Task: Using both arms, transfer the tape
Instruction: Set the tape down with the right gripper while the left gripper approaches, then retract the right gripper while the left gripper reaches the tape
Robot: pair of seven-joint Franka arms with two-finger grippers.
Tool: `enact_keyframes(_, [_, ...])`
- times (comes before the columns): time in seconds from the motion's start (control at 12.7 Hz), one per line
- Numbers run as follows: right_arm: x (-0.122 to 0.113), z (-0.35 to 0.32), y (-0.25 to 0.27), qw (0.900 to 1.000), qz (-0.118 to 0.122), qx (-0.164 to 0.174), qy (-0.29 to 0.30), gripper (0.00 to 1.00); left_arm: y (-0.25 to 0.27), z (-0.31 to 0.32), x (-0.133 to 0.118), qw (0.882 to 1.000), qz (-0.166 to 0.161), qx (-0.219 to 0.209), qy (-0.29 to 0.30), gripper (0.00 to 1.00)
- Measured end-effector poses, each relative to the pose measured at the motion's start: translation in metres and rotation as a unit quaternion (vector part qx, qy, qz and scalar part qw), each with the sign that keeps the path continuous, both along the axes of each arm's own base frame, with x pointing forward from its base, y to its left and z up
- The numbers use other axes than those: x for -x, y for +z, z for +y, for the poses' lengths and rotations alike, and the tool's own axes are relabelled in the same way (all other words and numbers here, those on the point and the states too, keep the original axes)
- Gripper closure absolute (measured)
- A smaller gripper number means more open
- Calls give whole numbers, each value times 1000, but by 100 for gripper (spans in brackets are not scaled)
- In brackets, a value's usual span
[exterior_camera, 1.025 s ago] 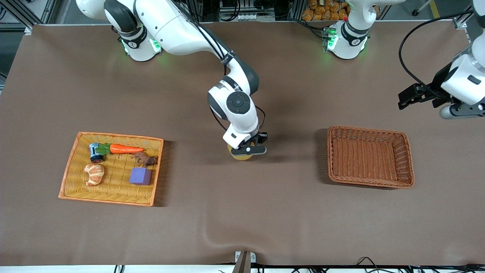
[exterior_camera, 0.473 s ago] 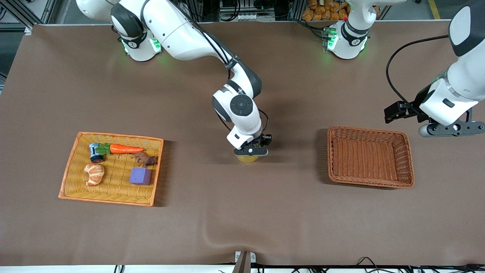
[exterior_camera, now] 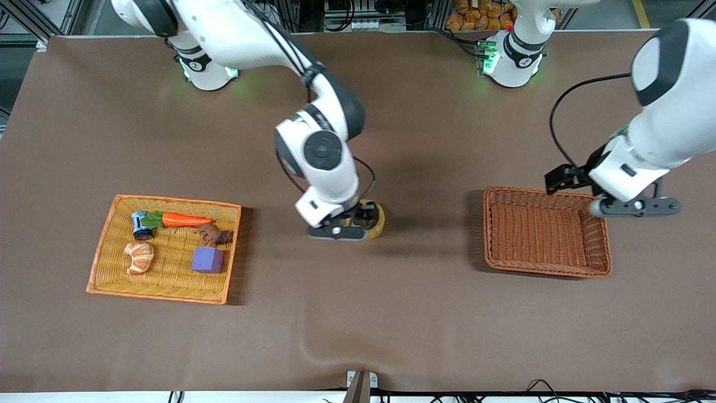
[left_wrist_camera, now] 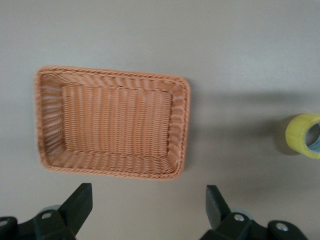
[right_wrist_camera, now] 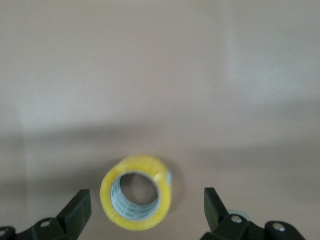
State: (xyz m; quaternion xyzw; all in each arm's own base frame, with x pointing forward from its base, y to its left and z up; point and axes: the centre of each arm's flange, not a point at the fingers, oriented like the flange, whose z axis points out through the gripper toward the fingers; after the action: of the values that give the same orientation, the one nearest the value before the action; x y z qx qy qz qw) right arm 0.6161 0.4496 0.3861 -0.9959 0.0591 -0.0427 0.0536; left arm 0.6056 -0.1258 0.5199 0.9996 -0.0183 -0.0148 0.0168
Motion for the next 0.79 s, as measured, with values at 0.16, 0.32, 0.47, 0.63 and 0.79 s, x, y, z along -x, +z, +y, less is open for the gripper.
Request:
enact_keyframes(0.16, [-22, -62, 42, 1000, -7, 1, 4, 0, -29, -44, -3, 1000, 1, 6, 18, 0])
enact_keyframes(0.32, [-37, -139, 72, 999, -7, 10, 36, 0, -64, -94, -6, 1000, -4, 12, 27, 0])
enact_keyframes(0.47, [-46, -219, 102, 998, 2, 17, 54, 0, -106, -143, -1, 999, 3, 15, 45, 0])
enact_keyframes(0.63, [-48, -279, 132, 999, 2, 18, 48, 0, -148, -212, 21, 997, 13, 15, 79, 0])
enact_keyframes(0.79, [-36, -329, 158, 998, 21, 25, 61, 0, -182, -259, 39, 994, 10, 22, 106, 0])
